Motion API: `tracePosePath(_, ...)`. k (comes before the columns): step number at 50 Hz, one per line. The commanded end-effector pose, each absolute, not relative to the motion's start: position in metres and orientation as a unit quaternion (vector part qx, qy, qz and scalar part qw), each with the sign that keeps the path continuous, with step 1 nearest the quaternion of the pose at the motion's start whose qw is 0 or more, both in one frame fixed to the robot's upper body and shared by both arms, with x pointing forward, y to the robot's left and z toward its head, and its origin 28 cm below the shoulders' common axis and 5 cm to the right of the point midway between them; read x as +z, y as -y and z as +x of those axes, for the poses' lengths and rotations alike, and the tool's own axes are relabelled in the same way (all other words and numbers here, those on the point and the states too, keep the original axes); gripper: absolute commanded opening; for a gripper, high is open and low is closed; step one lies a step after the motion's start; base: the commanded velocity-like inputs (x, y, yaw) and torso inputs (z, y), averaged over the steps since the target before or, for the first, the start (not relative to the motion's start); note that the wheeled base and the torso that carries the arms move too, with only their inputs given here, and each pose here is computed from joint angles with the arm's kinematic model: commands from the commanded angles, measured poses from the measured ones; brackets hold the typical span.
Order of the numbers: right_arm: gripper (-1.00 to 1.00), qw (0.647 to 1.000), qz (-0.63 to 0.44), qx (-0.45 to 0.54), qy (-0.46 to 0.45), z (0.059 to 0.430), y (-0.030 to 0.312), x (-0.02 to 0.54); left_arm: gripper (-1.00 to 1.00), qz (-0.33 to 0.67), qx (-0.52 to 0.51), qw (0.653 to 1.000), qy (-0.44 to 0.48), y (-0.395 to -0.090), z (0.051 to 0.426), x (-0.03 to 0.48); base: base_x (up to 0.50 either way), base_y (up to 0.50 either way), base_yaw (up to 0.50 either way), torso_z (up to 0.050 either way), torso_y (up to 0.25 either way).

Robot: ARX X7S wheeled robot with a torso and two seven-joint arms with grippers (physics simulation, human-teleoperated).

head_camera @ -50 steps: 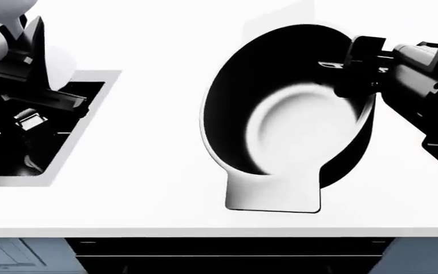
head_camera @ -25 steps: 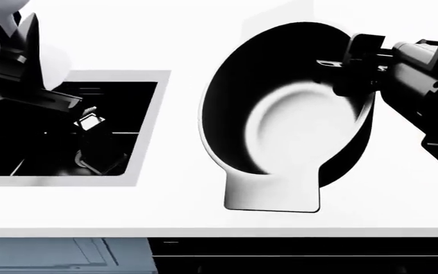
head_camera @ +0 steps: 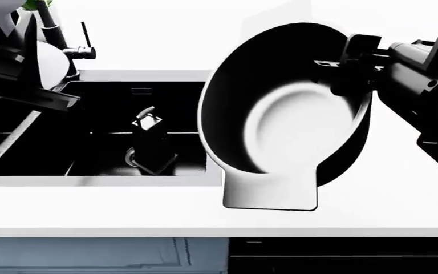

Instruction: Pick the wine glass and pot and place them in the sink. Then turn on the water.

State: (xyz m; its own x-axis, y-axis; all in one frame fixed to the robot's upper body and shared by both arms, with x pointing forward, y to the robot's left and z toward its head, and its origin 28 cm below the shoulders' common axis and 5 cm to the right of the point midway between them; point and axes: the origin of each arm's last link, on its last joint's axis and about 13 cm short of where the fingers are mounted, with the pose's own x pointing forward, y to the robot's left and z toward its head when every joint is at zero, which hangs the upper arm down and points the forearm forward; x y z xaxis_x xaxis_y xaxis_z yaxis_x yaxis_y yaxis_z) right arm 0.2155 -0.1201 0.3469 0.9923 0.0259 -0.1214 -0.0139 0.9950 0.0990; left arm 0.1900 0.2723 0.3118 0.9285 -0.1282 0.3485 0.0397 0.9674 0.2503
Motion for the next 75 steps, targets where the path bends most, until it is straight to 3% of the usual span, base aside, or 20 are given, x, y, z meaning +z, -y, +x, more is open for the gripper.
tracePosePath(1,-1.00,0.996,0.086,-0.023,0.019,0.214,0.131,0.372,-1.00,0.119,-0.024,0.973,0.196,-0.274,0.189,0.314,0.00,0.50,0.00,0.000,0.000)
tracePosePath(75,-1.00,0.994,0.096,-0.053,0.028,0.214,0.141,0.376,-1.00,0.120,-0.021,0.974,0.193,-0.276,0.193,0.314,0.00,0.50,0.00,0.002,0.006)
